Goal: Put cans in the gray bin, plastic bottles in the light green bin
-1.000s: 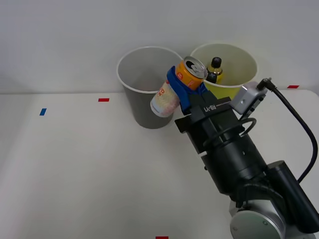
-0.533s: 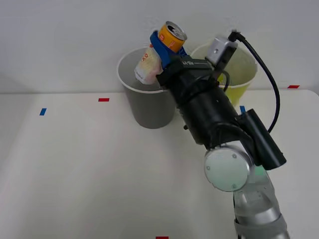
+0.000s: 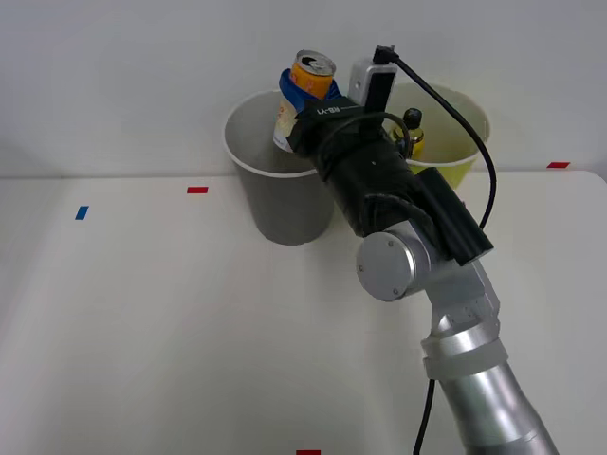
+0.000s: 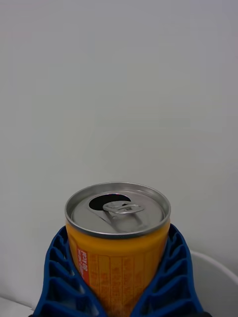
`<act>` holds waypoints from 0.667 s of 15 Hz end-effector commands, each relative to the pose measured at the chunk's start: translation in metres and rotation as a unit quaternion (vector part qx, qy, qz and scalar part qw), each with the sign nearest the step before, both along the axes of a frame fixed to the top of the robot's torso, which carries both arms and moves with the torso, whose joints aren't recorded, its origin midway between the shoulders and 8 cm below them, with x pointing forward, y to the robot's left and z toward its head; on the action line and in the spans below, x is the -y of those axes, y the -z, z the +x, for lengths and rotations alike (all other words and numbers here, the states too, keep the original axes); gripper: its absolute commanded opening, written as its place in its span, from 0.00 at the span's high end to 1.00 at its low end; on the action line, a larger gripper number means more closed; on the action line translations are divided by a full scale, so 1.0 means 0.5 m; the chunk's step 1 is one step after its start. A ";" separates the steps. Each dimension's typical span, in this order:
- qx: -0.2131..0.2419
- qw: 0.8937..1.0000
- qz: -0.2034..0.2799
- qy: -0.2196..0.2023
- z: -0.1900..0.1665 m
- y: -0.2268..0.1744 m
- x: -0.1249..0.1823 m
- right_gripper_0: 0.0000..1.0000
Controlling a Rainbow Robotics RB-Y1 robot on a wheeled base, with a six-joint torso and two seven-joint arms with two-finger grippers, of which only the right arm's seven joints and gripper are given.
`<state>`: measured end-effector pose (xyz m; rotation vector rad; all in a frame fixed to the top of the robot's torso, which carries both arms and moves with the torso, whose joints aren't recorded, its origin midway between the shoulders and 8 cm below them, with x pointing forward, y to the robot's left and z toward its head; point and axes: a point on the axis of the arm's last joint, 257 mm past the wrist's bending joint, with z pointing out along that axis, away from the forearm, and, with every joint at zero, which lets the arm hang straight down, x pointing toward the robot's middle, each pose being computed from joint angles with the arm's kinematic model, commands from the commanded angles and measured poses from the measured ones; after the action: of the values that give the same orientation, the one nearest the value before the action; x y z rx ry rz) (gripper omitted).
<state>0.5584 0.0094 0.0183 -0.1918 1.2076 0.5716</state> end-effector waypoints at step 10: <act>-0.001 1.000 -0.018 -0.015 0.037 -0.053 -0.022 1.00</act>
<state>0.5773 0.0183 0.0449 -0.2353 1.2192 0.5762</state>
